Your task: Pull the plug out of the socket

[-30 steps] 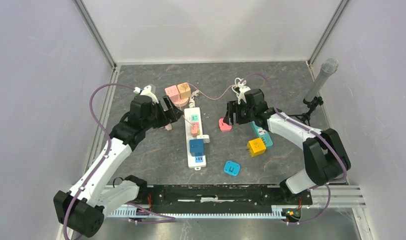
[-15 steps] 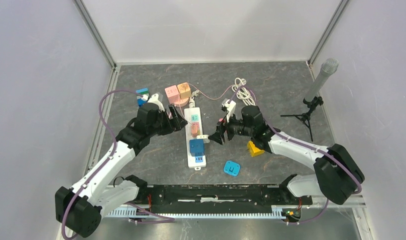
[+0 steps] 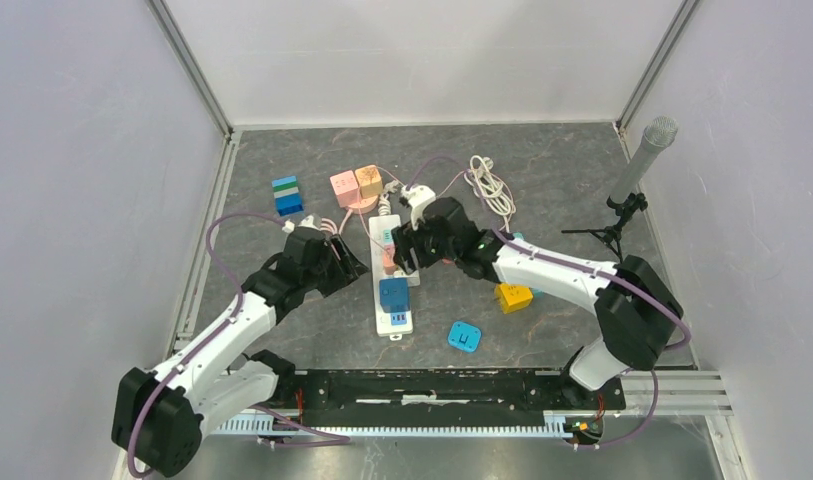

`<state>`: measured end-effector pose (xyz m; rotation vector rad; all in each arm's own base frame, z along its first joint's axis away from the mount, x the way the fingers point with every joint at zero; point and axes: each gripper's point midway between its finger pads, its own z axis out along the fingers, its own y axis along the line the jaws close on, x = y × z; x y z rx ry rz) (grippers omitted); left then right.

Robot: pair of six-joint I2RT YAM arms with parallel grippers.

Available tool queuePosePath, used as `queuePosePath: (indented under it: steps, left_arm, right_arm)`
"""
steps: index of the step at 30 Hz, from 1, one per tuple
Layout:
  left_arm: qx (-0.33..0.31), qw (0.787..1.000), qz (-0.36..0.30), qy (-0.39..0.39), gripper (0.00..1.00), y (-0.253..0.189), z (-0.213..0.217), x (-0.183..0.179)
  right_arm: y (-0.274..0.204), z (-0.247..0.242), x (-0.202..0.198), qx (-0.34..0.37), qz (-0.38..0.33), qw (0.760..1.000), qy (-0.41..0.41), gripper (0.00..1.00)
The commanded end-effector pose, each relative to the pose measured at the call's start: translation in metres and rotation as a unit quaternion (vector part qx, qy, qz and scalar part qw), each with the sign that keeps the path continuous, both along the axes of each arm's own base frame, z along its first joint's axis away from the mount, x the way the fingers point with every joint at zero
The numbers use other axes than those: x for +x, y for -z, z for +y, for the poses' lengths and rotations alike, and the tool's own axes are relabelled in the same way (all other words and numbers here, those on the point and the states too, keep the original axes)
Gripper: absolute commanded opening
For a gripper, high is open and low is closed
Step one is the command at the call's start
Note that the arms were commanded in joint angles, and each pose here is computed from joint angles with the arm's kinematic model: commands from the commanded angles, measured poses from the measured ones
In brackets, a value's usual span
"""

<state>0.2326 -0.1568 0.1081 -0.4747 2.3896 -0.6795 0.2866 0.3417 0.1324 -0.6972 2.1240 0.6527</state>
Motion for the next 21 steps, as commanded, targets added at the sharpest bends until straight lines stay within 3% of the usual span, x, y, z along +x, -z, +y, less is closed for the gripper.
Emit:
queuePosePath:
  steps: [1,6,12,21]
  left_arm:
    - [-0.034,0.999,0.02,-0.018,0.64,0.003,-0.01,0.004]
    - [-0.045,0.997,0.055,-0.018,0.62,0.02,-0.015,0.002]
    - [-0.057,0.995,0.078,-0.038,0.58,0.033,-0.013,0.0]
    - [-0.075,0.994,0.078,-0.015,0.56,0.037,-0.022,0.004]
  right_arm:
    - [0.006,-0.001,-0.014,-0.059,-0.005,0.997,0.052,0.77]
    - [0.004,0.014,-0.015,-0.099,-0.033,0.992,0.064,0.8]
    - [0.007,0.033,-0.001,-0.132,-0.047,0.986,0.086,0.67]
    - [0.023,0.054,0.002,-0.177,-0.049,0.978,0.102,0.58]
